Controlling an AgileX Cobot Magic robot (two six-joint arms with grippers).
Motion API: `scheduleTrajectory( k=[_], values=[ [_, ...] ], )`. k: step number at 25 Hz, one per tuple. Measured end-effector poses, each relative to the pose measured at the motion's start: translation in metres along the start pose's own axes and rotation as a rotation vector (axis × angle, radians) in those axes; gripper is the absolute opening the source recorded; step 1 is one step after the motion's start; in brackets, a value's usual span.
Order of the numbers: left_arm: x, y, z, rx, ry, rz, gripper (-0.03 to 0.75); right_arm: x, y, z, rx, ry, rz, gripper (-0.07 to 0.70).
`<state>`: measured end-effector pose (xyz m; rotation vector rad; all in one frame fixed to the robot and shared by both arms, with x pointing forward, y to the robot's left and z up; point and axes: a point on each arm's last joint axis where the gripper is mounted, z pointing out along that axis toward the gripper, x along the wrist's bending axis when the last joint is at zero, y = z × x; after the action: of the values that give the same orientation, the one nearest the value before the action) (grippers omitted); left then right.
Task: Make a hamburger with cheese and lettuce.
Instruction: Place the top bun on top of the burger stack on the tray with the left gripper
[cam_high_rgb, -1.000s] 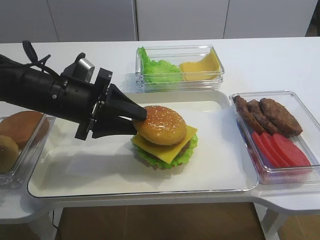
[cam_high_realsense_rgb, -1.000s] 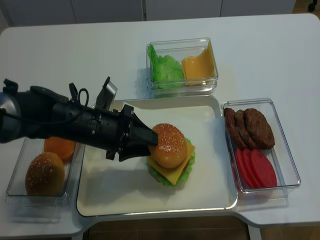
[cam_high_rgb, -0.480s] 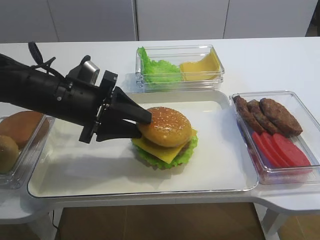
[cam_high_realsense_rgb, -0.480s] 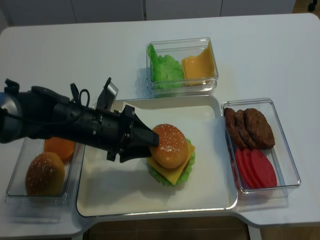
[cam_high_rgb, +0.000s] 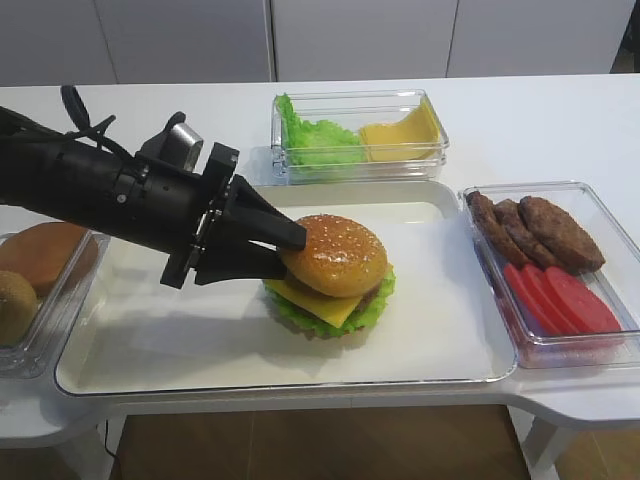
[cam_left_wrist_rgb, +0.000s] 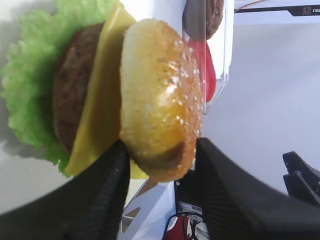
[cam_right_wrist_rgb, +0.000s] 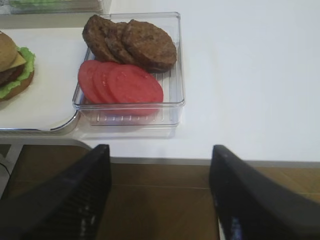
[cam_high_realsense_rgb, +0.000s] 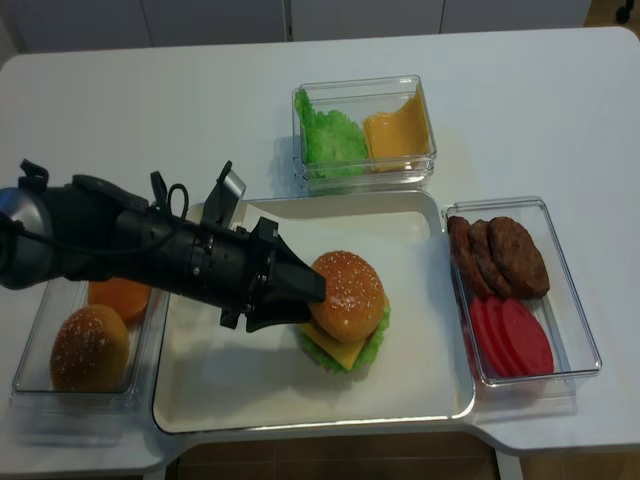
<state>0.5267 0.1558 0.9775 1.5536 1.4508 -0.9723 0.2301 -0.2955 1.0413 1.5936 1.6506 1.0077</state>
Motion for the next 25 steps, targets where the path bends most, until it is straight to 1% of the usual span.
scheduleTrajectory(
  k=[7, 10, 13, 18, 21, 25],
  values=[
    [0.000, 0.000, 0.000, 0.000, 0.000, 0.000, 0.329, 0.000, 0.000, 0.000, 0.000, 0.000, 0.000, 0.468],
    [0.001, 0.001, -0.002, -0.008, 0.000, -0.003, 0.372, 0.000, 0.000, 0.000, 0.000, 0.000, 0.000, 0.468],
    [0.005, 0.005, -0.011, -0.034, 0.000, -0.020, 0.424, 0.000, 0.000, 0.000, 0.000, 0.000, 0.000, 0.468],
    [0.007, 0.007, -0.016, -0.054, 0.002, -0.028, 0.482, 0.000, 0.000, 0.000, 0.000, 0.000, 0.000, 0.468],
    [0.007, 0.007, -0.016, -0.054, 0.002, -0.028, 0.504, 0.000, 0.000, 0.000, 0.000, 0.000, 0.000, 0.468],
    [0.009, 0.009, -0.021, -0.069, 0.002, -0.032, 0.508, 0.000, 0.000, 0.000, 0.000, 0.000, 0.002, 0.468]
  ],
)
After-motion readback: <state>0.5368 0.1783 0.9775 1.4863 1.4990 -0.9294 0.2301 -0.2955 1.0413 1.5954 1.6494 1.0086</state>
